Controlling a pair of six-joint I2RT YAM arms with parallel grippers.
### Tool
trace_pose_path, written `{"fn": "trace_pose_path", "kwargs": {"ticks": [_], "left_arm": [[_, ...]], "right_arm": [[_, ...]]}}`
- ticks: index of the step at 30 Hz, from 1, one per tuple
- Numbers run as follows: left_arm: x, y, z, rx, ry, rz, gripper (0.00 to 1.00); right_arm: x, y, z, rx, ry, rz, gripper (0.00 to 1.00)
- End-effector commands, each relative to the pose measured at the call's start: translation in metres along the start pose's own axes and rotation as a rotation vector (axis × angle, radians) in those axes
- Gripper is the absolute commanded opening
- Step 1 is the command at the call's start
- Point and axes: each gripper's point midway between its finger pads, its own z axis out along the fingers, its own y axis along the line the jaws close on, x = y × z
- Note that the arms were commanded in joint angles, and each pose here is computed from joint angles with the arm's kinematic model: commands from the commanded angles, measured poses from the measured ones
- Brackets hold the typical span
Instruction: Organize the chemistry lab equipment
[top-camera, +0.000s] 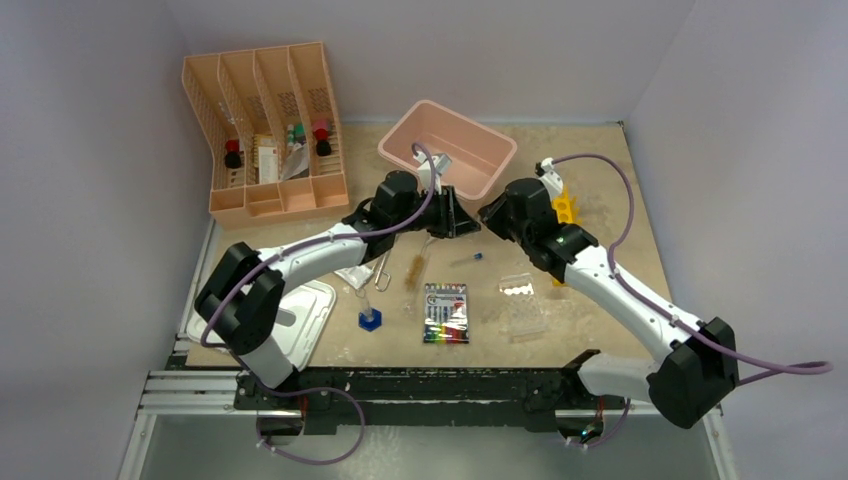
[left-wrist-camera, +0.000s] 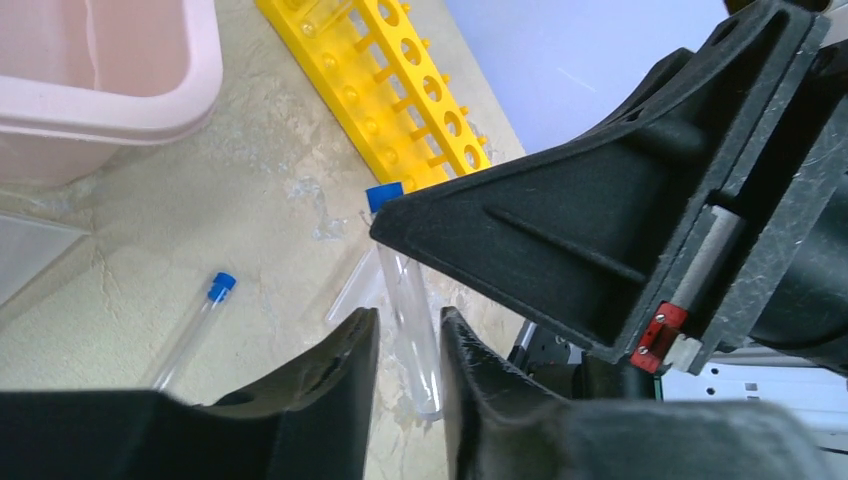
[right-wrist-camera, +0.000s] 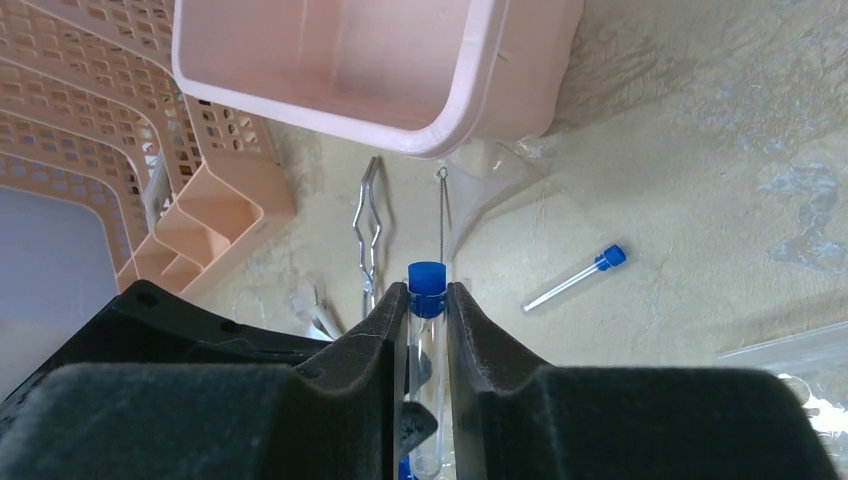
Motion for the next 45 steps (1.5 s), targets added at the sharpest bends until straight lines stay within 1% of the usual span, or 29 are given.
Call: {"fn": "trace_pose_path", "kwargs": {"ticks": [1, 4, 6, 7, 8, 9, 10, 12, 14, 15, 19, 22, 24, 26, 29, 32, 35, 38, 41, 45], "left_arm": [[-0.021, -0.026, 0.003, 0.083, -0.044, 0.054, 0.23], [-0.020, -0.025, 0.003, 0.080, -0.031, 0.076, 0.12], [-0.019, -0.027, 0.003, 0.087, -0.025, 0.088, 0.09], [-0.018, -0.026, 0.003, 0.088, -0.020, 0.092, 0.09], [-0.018, -0.026, 0.004, 0.086, -0.014, 0.095, 0.13], [-0.016, -0.025, 0.004, 0.086, -0.006, 0.099, 0.20], [-0.017, -0.026, 0.004, 0.089, -0.002, 0.101, 0.24], [-0.016, -0.025, 0.006, 0.090, 0.007, 0.107, 0.28], [-0.014, -0.024, 0.007, 0.086, 0.019, 0.115, 0.28], [-0.014, -0.024, 0.007, 0.089, 0.027, 0.119, 0.27], [-0.011, -0.025, 0.007, 0.101, 0.048, 0.146, 0.13], [-0.008, -0.022, 0.006, 0.096, 0.064, 0.185, 0.04], [-0.008, -0.021, 0.006, 0.090, 0.073, 0.211, 0.00], [-0.008, -0.021, 0.005, 0.090, 0.082, 0.241, 0.00], [-0.009, -0.020, 0.001, 0.078, 0.102, 0.315, 0.00], [-0.007, -0.018, -0.007, 0.063, 0.140, 0.387, 0.00], [-0.007, -0.020, -0.014, 0.066, 0.157, 0.448, 0.00], [-0.009, -0.024, -0.018, 0.079, 0.154, 0.484, 0.00], [-0.009, -0.026, -0.021, 0.091, 0.156, 0.503, 0.00], [-0.013, -0.032, -0.024, 0.105, 0.142, 0.513, 0.00]], "right_arm": [[-0.020, 0.019, -0.014, -0.053, -0.031, 0.029, 0.22], [-0.020, 0.020, -0.016, -0.061, -0.026, 0.035, 0.22], [-0.021, 0.022, -0.017, -0.074, -0.023, 0.040, 0.22], [-0.021, 0.023, -0.018, -0.077, -0.021, 0.040, 0.22], [-0.021, 0.023, -0.018, -0.078, -0.019, 0.041, 0.22], [-0.021, 0.023, -0.018, -0.079, -0.018, 0.044, 0.22], [-0.022, 0.024, -0.019, -0.083, -0.017, 0.048, 0.22], [-0.021, 0.023, -0.019, -0.083, -0.016, 0.051, 0.22], [-0.022, 0.022, -0.019, -0.079, -0.018, 0.057, 0.22], [-0.023, 0.022, -0.019, -0.080, -0.020, 0.057, 0.22], [-0.025, 0.023, -0.021, -0.083, -0.022, 0.057, 0.22], [-0.027, 0.023, -0.023, -0.090, -0.021, 0.060, 0.23], [-0.027, 0.022, -0.024, -0.091, -0.020, 0.063, 0.24], [-0.027, 0.023, -0.026, -0.099, -0.012, 0.062, 0.28], [-0.028, 0.020, -0.027, -0.106, 0.022, 0.067, 0.49], [-0.030, 0.019, -0.030, -0.133, 0.079, 0.057, 0.57], [-0.030, 0.026, -0.035, -0.202, 0.155, 0.025, 0.60], [-0.024, 0.032, -0.042, -0.269, 0.249, 0.005, 0.60], [-0.018, 0.031, -0.045, -0.299, 0.337, 0.014, 0.60], [-0.014, 0.026, -0.041, -0.317, 0.416, 0.025, 0.62]]}}
